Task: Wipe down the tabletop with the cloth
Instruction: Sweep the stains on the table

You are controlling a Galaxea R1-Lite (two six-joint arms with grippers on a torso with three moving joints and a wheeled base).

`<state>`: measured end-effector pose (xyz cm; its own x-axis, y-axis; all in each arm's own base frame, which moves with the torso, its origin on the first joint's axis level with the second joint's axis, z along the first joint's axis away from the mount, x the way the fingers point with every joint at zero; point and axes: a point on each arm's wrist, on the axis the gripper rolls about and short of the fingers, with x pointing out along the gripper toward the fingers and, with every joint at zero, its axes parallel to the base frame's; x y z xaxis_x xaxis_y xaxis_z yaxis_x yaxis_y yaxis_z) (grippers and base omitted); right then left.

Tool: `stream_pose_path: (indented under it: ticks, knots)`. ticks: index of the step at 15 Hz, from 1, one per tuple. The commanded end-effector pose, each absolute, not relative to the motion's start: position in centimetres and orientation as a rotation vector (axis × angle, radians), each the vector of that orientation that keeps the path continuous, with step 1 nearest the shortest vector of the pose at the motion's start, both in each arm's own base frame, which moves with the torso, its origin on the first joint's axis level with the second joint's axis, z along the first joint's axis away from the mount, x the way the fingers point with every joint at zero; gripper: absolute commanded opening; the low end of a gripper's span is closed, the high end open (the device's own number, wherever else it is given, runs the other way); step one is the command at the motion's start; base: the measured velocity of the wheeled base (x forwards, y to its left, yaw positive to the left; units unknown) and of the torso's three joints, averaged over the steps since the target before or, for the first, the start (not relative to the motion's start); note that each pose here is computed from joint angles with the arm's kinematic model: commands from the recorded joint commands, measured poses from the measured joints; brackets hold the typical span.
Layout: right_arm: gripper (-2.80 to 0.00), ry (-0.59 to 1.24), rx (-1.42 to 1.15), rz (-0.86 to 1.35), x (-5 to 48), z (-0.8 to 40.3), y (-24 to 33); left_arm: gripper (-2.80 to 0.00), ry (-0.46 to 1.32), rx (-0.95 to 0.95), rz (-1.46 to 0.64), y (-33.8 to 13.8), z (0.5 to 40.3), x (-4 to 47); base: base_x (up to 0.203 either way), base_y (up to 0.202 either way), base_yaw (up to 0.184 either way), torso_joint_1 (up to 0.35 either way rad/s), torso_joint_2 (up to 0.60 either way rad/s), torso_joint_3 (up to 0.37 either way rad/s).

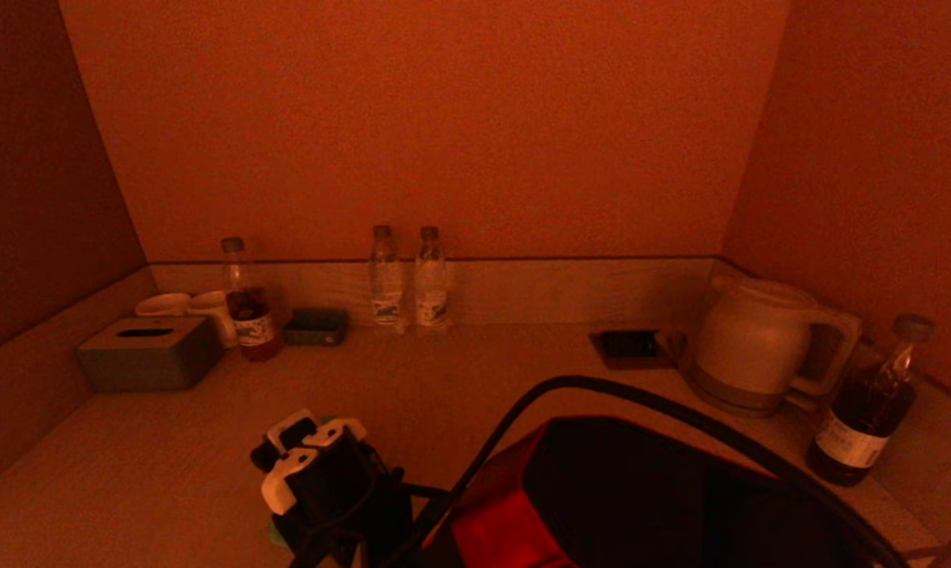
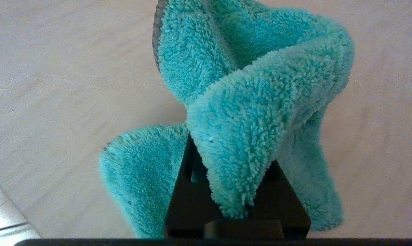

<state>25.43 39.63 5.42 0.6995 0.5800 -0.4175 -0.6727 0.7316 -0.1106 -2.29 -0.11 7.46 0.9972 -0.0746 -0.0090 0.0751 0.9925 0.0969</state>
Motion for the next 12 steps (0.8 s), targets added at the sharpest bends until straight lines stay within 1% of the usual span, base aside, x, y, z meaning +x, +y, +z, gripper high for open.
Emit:
stream_pose_path:
  ticks: [1, 3, 4, 6, 7, 9, 11, 12]
  knots:
    - [-2.80, 0.410, -0.286, 0.671, 27.4, 2.4, 40.0, -2.80, 0.006, 0.098, -0.076, -0.1, 7.5, -2.3, 0.000, 0.000, 0.000, 0.000, 0.00, 0.000]
    - [-2.80, 0.413, -0.286, 0.665, 27.7, 2.2, 39.9, -2.80, 0.006, 0.098, -0.076, -0.1, 7.5, -2.3, 0.000, 0.000, 0.000, 0.000, 0.00, 0.000]
    - [-2.80, 0.420, -0.286, 0.638, 28.7, 1.8, 39.5, -2.80, 0.006, 0.098, -0.076, -0.1, 7.5, -2.3, 0.000, 0.000, 0.000, 0.000, 0.00, 0.000]
    - [-2.80, 0.448, -0.263, 0.494, 34.1, 0.8, 35.9, -2.80, 0.006, 0.098, -0.076, -0.1, 7.5, -2.3, 0.000, 0.000, 0.000, 0.000, 0.00, 0.000]
    - [-2.80, 0.457, -0.255, 0.443, 35.7, 0.5, 34.5, -2.80, 0.006, 0.098, -0.076, -0.1, 7.5, -2.3, 0.000, 0.000, 0.000, 0.000, 0.00, 0.000]
    - [-2.80, 0.458, -0.252, 0.425, 36.1, 0.5, 34.1, -2.80, 0.005, 0.098, -0.077, -0.1, 7.5, -2.3, 0.000, 0.000, 0.000, 0.000, 0.00, 0.000]
    - [-2.80, 0.435, -0.224, 0.363, 38.0, 2.2, 31.9, -2.80, 0.006, 0.098, -0.076, -0.1, 7.5, -2.3, 0.000, 0.000, 0.000, 0.000, 0.00, 0.000]
    - [-2.80, 0.434, -0.224, 0.362, 38.0, 2.2, 31.9, -2.80, 0.006, 0.098, -0.076, -0.1, 7.5, -2.3, 0.000, 0.000, 0.000, 0.000, 0.00, 0.000]
